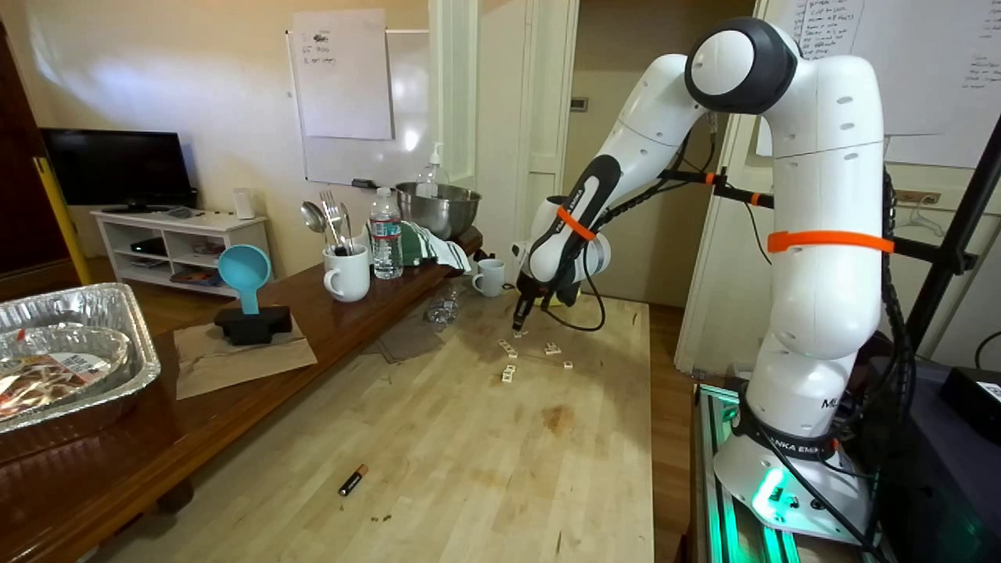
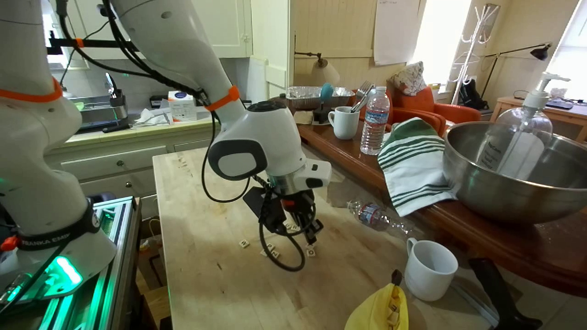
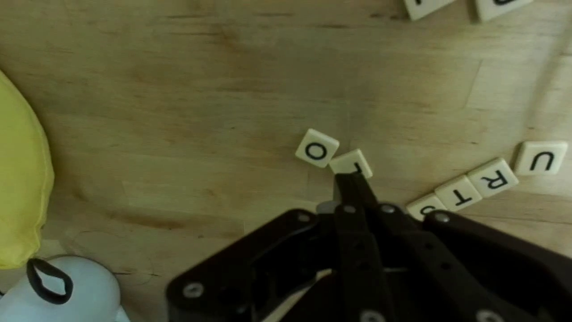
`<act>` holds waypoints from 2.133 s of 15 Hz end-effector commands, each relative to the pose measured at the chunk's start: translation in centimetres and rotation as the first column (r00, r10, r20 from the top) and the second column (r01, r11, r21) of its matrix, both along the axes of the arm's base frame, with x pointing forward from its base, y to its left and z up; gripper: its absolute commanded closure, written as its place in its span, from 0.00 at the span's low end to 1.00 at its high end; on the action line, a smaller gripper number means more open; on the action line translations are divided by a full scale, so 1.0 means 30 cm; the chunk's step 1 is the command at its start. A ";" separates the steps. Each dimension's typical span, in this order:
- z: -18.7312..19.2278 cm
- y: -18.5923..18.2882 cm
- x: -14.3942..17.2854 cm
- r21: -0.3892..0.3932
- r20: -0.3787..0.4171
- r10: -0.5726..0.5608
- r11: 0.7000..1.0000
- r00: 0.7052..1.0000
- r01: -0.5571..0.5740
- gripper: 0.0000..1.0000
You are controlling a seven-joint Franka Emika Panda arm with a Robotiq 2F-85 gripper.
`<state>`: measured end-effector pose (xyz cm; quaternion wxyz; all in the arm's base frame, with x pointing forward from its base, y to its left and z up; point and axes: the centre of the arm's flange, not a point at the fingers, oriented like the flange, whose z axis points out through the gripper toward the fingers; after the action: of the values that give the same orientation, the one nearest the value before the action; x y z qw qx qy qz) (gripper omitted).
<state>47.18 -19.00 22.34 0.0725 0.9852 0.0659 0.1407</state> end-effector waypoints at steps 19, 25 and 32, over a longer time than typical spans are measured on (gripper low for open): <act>-0.111 0.145 -0.094 0.002 -0.087 0.244 0.970 0.966 -0.245 1.00; -0.127 0.177 -0.162 -0.011 -0.160 0.387 0.919 0.908 -0.394 1.00; -0.118 0.253 -0.215 -0.012 -0.181 0.508 0.855 0.842 -0.519 1.00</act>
<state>43.39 -12.98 21.36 0.0734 0.9441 0.3054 0.0999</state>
